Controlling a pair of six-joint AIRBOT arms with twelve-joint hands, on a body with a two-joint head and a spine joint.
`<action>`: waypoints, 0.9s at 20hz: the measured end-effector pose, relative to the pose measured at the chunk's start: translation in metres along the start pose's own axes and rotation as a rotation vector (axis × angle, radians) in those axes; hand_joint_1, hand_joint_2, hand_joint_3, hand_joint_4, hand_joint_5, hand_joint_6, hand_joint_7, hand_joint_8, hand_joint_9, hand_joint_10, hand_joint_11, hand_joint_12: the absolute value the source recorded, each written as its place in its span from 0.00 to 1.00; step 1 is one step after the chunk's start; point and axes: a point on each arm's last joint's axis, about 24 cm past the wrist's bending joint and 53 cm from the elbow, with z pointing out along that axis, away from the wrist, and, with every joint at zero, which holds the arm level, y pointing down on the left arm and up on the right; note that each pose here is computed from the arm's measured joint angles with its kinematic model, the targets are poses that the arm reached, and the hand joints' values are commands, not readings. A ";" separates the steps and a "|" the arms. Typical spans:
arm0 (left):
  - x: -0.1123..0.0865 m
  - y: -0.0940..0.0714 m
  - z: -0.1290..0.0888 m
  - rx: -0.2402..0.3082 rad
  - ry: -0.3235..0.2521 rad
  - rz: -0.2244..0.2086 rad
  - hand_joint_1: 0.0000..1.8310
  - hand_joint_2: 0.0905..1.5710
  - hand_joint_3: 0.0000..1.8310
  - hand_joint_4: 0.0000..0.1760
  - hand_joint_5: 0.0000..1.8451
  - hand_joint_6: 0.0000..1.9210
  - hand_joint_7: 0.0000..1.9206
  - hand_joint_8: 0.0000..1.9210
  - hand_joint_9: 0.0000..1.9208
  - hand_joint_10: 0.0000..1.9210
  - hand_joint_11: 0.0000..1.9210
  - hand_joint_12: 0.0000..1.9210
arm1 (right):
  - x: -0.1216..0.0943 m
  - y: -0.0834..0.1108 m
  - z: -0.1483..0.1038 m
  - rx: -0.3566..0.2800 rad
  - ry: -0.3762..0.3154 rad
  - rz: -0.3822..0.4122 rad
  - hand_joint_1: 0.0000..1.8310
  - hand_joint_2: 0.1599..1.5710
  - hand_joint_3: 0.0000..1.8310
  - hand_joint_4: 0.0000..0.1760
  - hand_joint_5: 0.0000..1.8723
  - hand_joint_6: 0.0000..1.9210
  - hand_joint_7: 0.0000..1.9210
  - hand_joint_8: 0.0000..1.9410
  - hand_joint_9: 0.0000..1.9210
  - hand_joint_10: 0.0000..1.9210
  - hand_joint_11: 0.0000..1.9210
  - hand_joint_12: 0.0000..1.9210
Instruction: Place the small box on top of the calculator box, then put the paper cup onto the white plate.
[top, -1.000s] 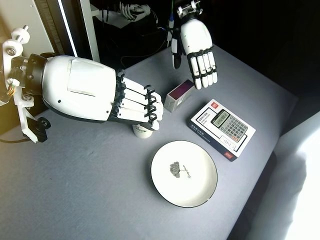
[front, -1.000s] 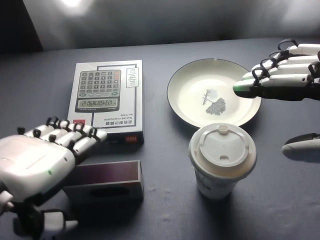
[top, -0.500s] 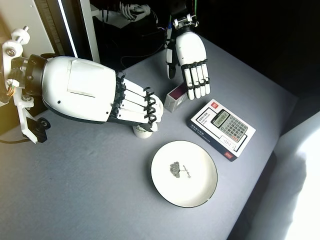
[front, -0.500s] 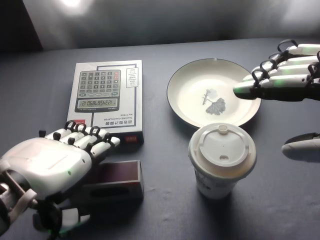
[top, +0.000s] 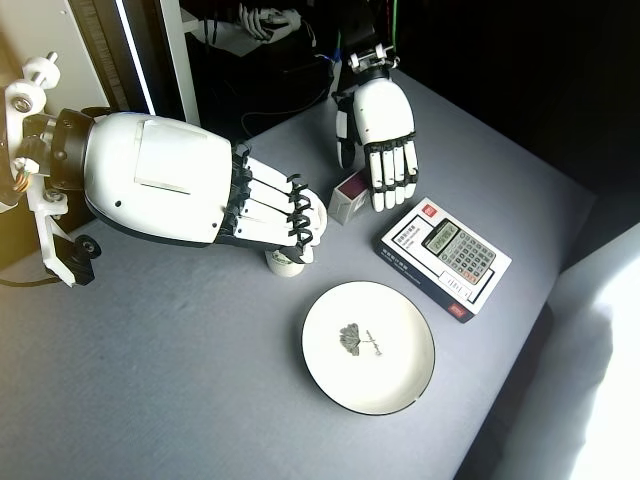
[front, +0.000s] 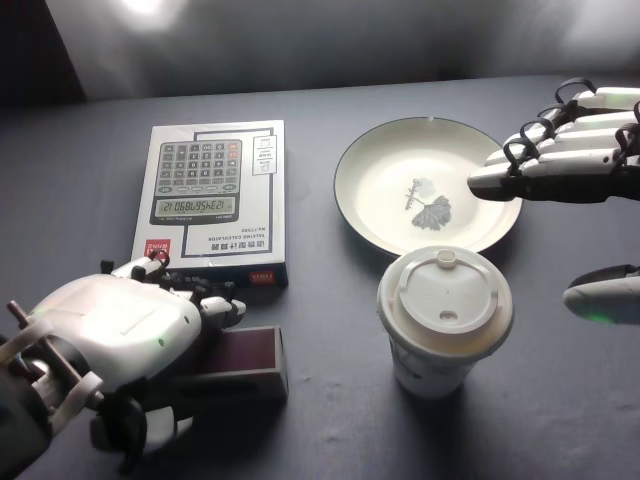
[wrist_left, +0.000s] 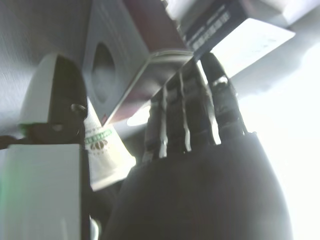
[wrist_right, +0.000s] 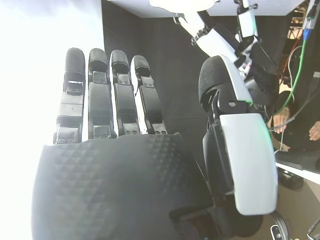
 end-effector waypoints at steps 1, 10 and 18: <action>0.000 0.000 0.001 0.001 -0.001 0.001 0.61 0.74 0.00 0.00 0.28 0.01 0.35 0.01 0.33 0.03 0.03 0.62 | 0.000 0.000 0.000 0.000 0.000 0.000 0.19 0.79 0.00 0.00 0.13 0.00 0.14 0.00 0.13 0.00 0.00 0.35; 0.009 -0.001 0.006 0.010 0.010 -0.006 0.67 0.74 0.00 0.00 0.49 0.46 0.42 0.78 0.35 0.61 0.24 0.69 | 0.003 0.002 0.003 -0.009 0.006 0.009 0.20 0.79 0.00 0.00 0.15 0.00 0.14 0.00 0.13 0.01 0.00 0.38; -0.014 -0.007 0.012 0.010 -0.014 0.016 0.67 0.75 0.00 0.00 0.49 0.47 0.41 0.79 0.33 0.60 0.21 0.71 | 0.009 0.013 0.021 -0.023 0.020 0.119 0.19 0.79 0.00 0.00 0.14 0.00 0.15 0.00 0.14 0.00 0.00 0.37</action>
